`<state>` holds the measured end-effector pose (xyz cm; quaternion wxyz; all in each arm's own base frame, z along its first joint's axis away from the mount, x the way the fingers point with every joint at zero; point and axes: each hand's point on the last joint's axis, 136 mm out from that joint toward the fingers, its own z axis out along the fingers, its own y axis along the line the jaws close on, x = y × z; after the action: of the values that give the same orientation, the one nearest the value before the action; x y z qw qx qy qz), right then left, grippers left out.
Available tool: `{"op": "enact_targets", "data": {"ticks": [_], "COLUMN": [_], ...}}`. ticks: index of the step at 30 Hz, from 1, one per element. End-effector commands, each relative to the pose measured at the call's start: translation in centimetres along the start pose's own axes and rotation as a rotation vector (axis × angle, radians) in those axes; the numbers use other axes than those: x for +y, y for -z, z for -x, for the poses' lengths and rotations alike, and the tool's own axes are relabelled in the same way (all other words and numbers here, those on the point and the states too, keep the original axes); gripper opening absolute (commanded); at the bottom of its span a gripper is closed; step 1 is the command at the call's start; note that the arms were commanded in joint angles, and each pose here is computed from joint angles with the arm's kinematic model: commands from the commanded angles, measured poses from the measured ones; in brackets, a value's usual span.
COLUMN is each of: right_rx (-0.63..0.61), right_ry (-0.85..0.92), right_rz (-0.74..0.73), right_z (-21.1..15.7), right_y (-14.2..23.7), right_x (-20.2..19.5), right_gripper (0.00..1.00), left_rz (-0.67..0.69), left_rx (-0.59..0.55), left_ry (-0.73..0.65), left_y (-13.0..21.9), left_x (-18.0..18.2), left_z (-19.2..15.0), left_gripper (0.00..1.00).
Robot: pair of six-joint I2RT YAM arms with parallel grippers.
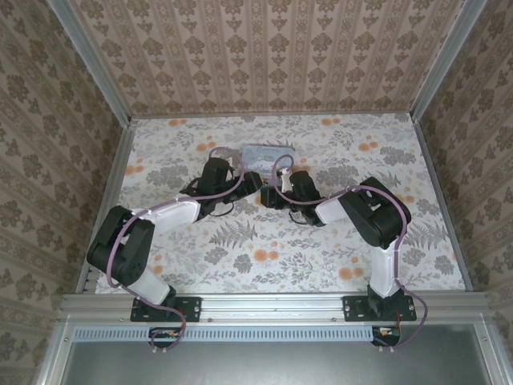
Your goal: Unlock the padlock with the key
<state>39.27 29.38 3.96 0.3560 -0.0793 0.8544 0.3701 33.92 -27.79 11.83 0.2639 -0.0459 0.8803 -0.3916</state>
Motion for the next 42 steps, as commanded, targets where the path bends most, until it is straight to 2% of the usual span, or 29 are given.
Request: {"op": "enact_targets", "data": {"ticks": [1,7,10,15,18,28,35,42], "right_rx": [-0.024,-0.016,-0.017,-0.019,-0.018,-0.028,0.025,0.061], "right_ry": [-0.029,-0.047,-0.057,-0.087,-0.108,-0.193,-0.227,-0.267], "right_rz": [-0.052,-0.044,-0.041,-0.01,0.015,0.149,0.247,0.324], "right_z": [0.4,-0.1,-0.3,-0.4,-0.4,0.6,0.9,0.7], "right_y": [-0.9,-1.2,-1.0,-0.4,0.0,1.4,2.1,2.7], "right_x": [-1.3,-1.4,-1.6,-1.7,-1.8,-1.3,-0.1,0.0], "right_gripper": [0.45,0.37,0.28,0.07,0.0,0.0,0.0,0.0], "left_rz": [-0.002,-0.002,-0.002,-0.003,0.002,-0.027,-0.193,-0.322], "left_rx": [0.01,0.009,0.009,0.007,0.006,0.026,0.135,0.18], "left_ry": [0.011,0.013,0.014,0.013,0.012,0.0,-0.074,-0.098], "left_y": [-0.2,-0.1,-0.1,0.1,0.2,0.5,-0.3,-0.9], "left_x": [0.3,0.4,0.4,0.4,0.6,0.5,-1.1,-1.1], "left_z": [-0.4,-0.5,-0.5,-0.6,-0.7,-1.6,-3.6,-4.6], "left_gripper": [0.74,0.74,0.74,0.74,0.74,0.74,0.71,0.63]}}
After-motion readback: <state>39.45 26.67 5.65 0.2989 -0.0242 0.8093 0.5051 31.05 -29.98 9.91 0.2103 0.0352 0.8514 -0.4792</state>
